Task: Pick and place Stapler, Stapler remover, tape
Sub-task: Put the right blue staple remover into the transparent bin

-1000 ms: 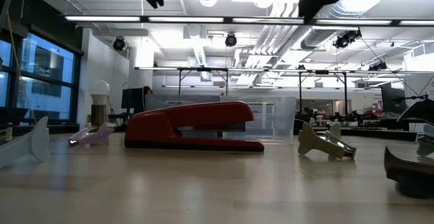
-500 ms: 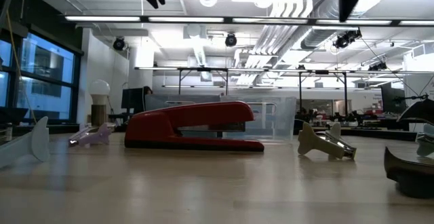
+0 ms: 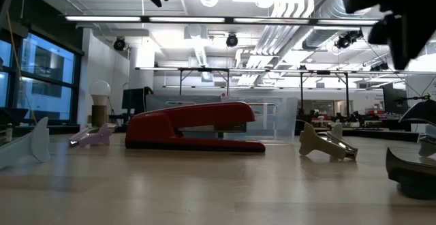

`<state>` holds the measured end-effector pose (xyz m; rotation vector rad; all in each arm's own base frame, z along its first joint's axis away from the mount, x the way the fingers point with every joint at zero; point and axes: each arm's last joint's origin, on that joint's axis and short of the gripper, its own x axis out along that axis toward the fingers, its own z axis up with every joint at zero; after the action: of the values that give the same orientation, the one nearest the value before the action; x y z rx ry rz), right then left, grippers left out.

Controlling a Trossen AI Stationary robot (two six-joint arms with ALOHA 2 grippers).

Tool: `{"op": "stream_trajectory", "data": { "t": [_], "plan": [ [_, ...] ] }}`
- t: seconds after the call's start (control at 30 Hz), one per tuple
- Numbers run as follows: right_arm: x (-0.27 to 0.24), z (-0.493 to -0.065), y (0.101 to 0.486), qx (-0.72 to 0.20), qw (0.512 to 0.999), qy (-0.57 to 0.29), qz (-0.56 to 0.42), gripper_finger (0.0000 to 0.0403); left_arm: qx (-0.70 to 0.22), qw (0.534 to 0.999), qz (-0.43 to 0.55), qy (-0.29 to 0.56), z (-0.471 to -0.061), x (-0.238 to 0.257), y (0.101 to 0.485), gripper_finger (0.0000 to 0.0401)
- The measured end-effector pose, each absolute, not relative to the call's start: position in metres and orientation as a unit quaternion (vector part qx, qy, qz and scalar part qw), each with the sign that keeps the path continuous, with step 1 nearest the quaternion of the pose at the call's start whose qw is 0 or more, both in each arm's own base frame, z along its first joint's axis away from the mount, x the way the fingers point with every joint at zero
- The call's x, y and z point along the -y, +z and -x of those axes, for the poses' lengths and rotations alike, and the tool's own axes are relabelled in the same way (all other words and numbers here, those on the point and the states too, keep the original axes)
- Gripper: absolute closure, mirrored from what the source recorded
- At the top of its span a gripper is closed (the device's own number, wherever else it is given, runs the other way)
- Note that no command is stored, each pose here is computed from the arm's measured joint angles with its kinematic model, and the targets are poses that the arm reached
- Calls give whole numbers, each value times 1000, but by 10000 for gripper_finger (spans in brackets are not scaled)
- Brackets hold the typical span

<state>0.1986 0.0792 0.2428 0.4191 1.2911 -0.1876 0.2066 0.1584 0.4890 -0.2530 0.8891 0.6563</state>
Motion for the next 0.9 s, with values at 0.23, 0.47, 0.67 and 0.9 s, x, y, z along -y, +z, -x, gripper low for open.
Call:
{"op": "stream_trajectory", "data": {
  "t": [0.23,0.47,0.67,0.9],
  "plan": [
    [-82,-180,210,-600,778,-38,-183,246,-420,850,119,295,-215,-147,489,181],
    [-87,-172,173,-596,778,40,-196,193,-419,856,118,278,-223,-135,489,181],
    [-89,-164,154,-585,788,55,-183,163,-420,858,116,274,-226,-130,489,181],
    [-95,-162,149,-560,813,82,-139,161,-418,856,119,278,-225,-130,489,181]
  ]
}}
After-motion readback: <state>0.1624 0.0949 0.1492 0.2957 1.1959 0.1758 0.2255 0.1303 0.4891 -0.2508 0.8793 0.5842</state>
